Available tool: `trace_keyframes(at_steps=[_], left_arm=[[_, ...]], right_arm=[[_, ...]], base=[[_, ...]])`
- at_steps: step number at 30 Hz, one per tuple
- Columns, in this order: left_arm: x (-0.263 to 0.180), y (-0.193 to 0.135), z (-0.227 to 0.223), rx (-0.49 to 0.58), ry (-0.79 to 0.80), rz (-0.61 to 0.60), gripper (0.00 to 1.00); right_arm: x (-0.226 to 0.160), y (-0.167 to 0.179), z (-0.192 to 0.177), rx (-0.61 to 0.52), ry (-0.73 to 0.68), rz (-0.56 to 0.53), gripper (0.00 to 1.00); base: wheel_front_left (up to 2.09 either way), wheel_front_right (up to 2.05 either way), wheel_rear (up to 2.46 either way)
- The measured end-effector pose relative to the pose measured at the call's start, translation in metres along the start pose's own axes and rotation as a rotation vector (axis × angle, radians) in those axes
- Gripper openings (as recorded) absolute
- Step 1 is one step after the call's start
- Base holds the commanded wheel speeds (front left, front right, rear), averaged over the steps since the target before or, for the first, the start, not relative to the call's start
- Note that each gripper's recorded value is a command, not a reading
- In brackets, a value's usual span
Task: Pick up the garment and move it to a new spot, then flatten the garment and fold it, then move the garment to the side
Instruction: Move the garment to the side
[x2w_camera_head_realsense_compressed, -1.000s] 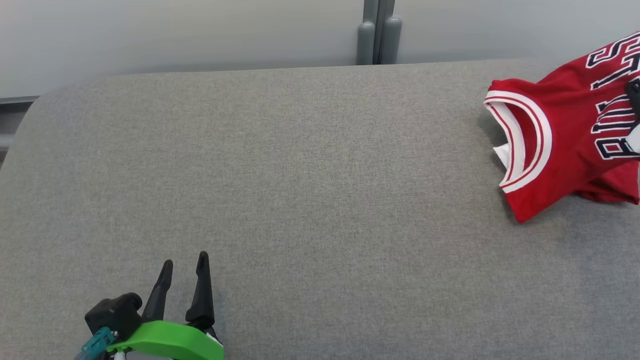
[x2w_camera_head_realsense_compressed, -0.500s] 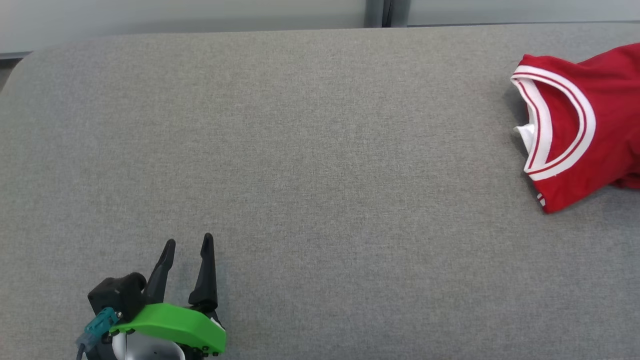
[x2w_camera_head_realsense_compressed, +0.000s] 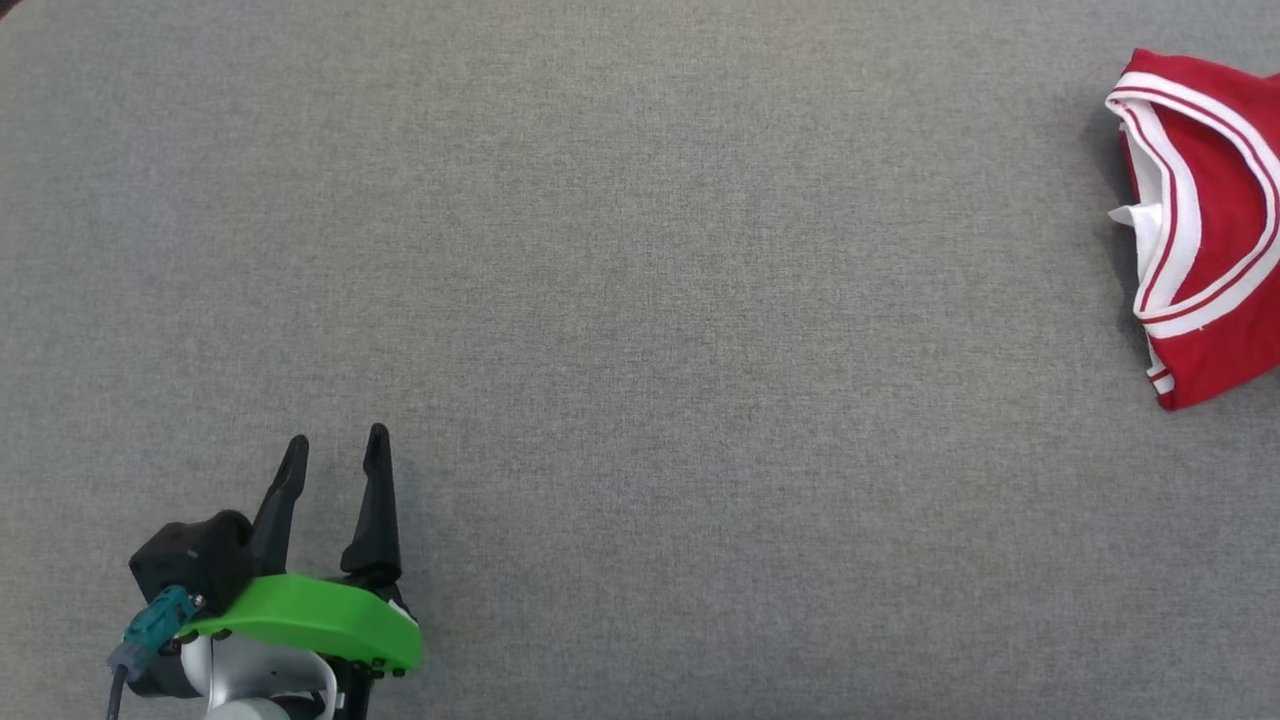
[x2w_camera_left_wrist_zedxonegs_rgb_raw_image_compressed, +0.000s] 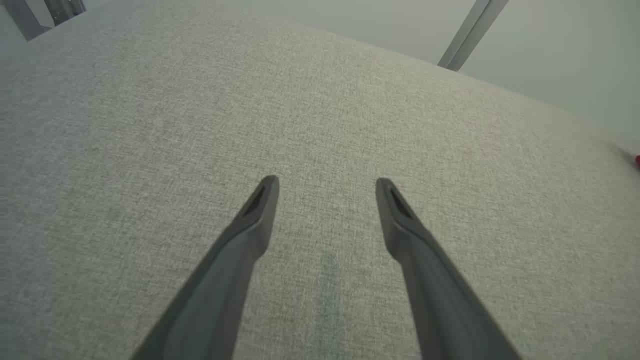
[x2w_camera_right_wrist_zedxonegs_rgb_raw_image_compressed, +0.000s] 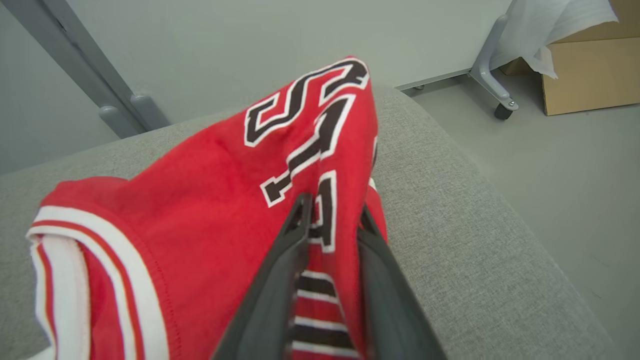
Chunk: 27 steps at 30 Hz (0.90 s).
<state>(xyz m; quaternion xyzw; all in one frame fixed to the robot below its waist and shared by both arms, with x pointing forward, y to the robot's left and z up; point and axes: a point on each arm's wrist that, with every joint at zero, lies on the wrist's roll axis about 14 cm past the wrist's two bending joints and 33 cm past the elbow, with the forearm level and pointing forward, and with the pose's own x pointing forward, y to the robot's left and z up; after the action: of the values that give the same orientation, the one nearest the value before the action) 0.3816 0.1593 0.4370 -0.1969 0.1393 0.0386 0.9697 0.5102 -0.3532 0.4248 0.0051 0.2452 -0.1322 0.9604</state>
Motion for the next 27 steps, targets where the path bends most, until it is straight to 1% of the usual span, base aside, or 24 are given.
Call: trace_keyframes(at_steps=[1,2,5,9,14,17,19,22,27], left_arm=[[0.000,0.000,0.000,0.000,0.000,0.000,1.00],[0.001,0.002,-0.001,0.002,0.003,0.005,1.00],[0.004,0.001,-0.005,0.021,0.021,-0.003,1.00],[0.008,-0.006,-0.008,0.035,0.035,-0.026,1.00],[0.013,-0.015,-0.009,0.035,0.046,-0.053,1.00],[0.014,-0.019,-0.010,0.038,0.050,-0.066,1.00],[0.014,-0.021,-0.010,0.038,0.053,-0.074,1.00],[0.015,-0.027,-0.009,0.041,0.047,-0.091,1.00],[0.016,-0.042,-0.003,0.034,0.027,-0.135,1.00]], right_arm=[[0.000,0.000,0.000,0.000,0.000,0.000,0.69],[0.001,0.001,-0.006,-0.005,0.010,-0.002,1.00],[0.000,-0.006,-0.018,-0.005,0.027,-0.027,1.00],[-0.006,-0.031,-0.026,-0.010,0.043,-0.093,1.00],[-0.016,-0.055,-0.032,0.000,0.047,-0.155,1.00],[-0.021,-0.063,-0.034,0.009,0.038,-0.177,1.00],[-0.023,-0.062,-0.032,0.018,0.021,-0.175,1.00],[-0.025,-0.050,-0.024,0.037,-0.027,-0.145,1.00],[-0.029,-0.028,0.008,0.031,-0.140,-0.062,1.00]], base=[[0.00,0.00,0.00],[0.00,0.00,0.00],[0.00,0.00,0.00],[0.00,0.00,0.00],[0.00,0.00,0.00],[0.00,0.00,0.00],[0.00,0.00,0.00],[0.00,0.00,0.00],[0.00,0.00,0.00]])
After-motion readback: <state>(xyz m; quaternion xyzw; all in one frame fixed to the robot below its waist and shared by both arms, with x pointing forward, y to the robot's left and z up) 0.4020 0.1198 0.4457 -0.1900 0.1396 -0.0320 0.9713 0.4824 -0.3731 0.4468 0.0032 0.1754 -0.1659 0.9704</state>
